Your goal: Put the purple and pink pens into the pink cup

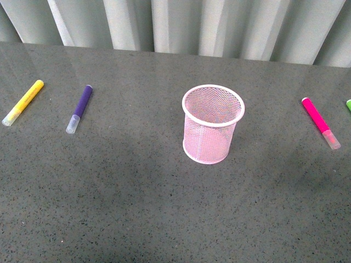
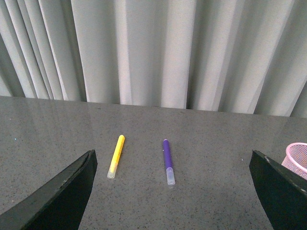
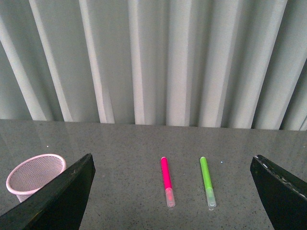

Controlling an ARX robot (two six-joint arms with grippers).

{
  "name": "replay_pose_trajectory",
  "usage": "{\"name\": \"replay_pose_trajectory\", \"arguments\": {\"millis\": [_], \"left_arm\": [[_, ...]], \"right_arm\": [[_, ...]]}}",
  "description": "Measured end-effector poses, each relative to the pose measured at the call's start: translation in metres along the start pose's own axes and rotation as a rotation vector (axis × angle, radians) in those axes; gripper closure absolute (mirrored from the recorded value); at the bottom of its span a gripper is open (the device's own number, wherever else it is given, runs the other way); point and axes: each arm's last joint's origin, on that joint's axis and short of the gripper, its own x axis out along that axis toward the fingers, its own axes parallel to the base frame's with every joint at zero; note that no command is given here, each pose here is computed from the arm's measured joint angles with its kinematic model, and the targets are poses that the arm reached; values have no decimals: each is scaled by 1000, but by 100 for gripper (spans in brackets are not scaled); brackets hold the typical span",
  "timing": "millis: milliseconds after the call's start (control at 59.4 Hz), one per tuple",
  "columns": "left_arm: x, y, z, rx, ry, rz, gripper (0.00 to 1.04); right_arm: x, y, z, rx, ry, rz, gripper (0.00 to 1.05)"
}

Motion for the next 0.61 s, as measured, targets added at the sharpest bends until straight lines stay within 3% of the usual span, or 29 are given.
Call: {"name": "replay_pose_trajectory", "arguments": {"millis": [606], "left_arm": [[0,0,0,0,0,0,7]], "right_arm": [[0,0,0,0,0,0,7]]}}
